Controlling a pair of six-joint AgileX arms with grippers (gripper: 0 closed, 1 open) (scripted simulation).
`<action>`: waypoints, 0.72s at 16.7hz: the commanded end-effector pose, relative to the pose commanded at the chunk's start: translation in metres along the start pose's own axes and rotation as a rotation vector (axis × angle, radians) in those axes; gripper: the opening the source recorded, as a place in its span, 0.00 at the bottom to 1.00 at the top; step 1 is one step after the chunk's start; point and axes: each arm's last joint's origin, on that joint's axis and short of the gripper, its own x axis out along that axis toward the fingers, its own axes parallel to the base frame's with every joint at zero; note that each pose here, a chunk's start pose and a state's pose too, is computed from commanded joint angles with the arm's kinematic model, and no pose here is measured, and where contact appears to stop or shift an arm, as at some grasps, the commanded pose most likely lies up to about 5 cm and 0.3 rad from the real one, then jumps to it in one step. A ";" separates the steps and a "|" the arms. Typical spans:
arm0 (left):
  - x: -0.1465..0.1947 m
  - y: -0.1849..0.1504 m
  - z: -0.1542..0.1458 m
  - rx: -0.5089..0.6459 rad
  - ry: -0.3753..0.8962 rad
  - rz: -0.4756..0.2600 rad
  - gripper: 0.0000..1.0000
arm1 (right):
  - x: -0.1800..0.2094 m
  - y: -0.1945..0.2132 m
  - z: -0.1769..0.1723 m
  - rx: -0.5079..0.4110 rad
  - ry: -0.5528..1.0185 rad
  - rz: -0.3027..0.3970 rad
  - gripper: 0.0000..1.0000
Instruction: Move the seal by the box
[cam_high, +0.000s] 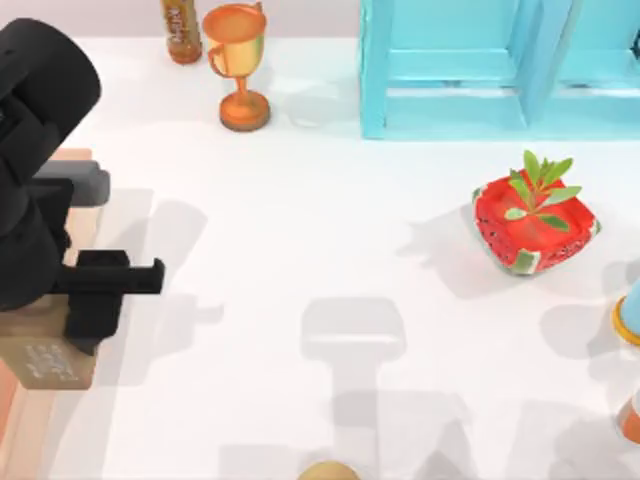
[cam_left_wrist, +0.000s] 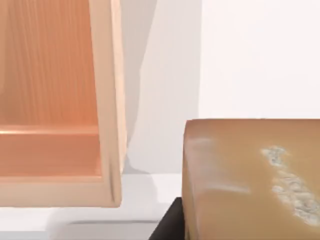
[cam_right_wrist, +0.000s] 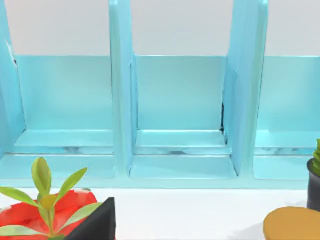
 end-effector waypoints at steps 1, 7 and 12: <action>0.000 -0.001 0.001 0.005 -0.001 0.001 0.00 | 0.000 0.000 0.000 0.000 0.000 0.000 1.00; 0.036 -0.001 0.002 0.002 -0.004 -0.001 0.00 | 0.000 0.000 0.000 0.000 0.000 0.000 1.00; 0.065 0.000 0.000 0.000 0.000 0.000 0.00 | 0.000 0.000 0.000 0.000 0.000 0.000 1.00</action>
